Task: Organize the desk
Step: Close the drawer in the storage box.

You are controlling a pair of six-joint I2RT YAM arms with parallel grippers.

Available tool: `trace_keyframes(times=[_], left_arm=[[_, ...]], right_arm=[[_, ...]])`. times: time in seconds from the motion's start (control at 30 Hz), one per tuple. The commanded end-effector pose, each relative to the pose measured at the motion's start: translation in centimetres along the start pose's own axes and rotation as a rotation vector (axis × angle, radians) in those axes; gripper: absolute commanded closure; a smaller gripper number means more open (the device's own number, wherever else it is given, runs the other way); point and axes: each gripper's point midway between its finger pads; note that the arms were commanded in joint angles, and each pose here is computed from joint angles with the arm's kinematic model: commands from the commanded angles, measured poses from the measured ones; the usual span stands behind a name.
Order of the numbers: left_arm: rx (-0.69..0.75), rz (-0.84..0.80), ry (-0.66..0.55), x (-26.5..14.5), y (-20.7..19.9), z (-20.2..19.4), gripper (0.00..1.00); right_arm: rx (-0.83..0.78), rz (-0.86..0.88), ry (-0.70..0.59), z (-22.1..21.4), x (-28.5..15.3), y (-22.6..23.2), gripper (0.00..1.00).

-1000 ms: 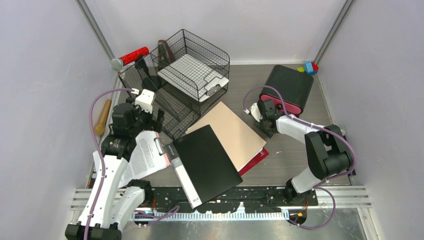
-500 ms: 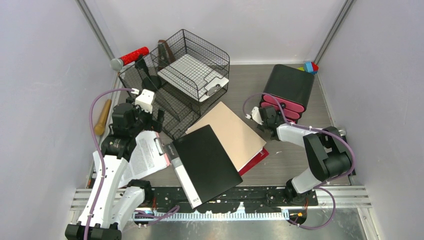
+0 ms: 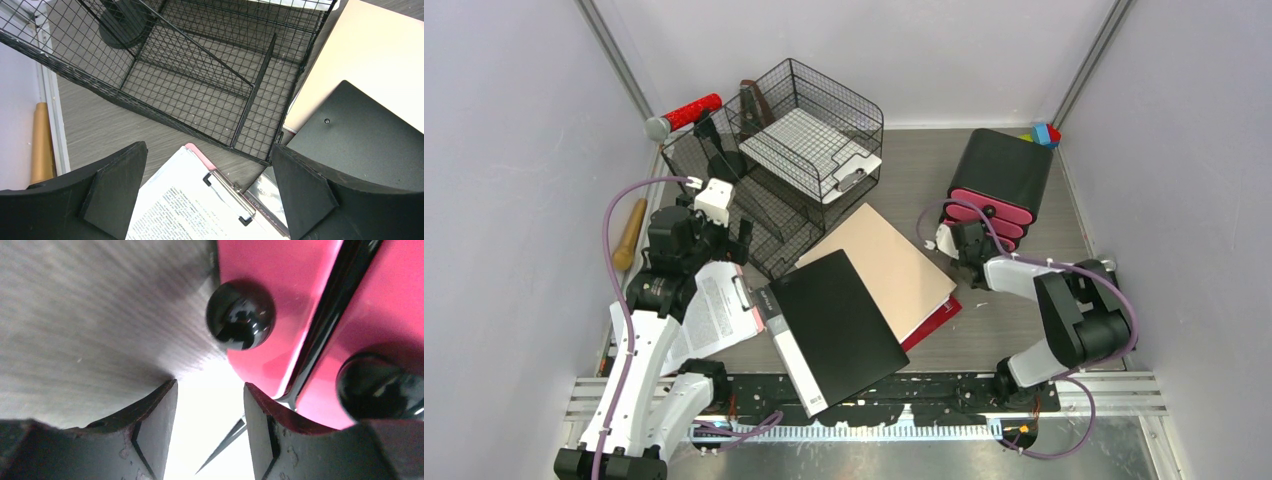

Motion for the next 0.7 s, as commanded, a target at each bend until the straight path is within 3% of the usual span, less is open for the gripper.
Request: trace_keyframes(times=[0.0,0.13,0.33,0.67], left_arm=[[0.016,0.016,-0.048,0.0,0.6,1.1,0.01],[0.015,0.017,-0.051,0.0,0.6,1.2,0.01],[0.013,0.016,-0.051,0.0,0.6,1.2,0.01],[0.012,0.018,-0.055,-0.2,0.6,1.3,0.01]], right_arm=[[0.06,0.206,-0.039,0.1,-2.1,2.2,0.43],[0.139,0.417,-0.128,2.1,-5.7,3.6,0.43],[0.263,0.598,-0.259,6.4,-9.7,3.3,0.44],[0.32,0.592,-0.36,13.6,-9.2,1.6,0.45]])
Point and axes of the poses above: each gripper's point midway between its finger pads, its own x axis out along the fingers, its own y axis along the line the jaws close on, z = x × y, and after that the axes turned 13 degrees about x, right-handed
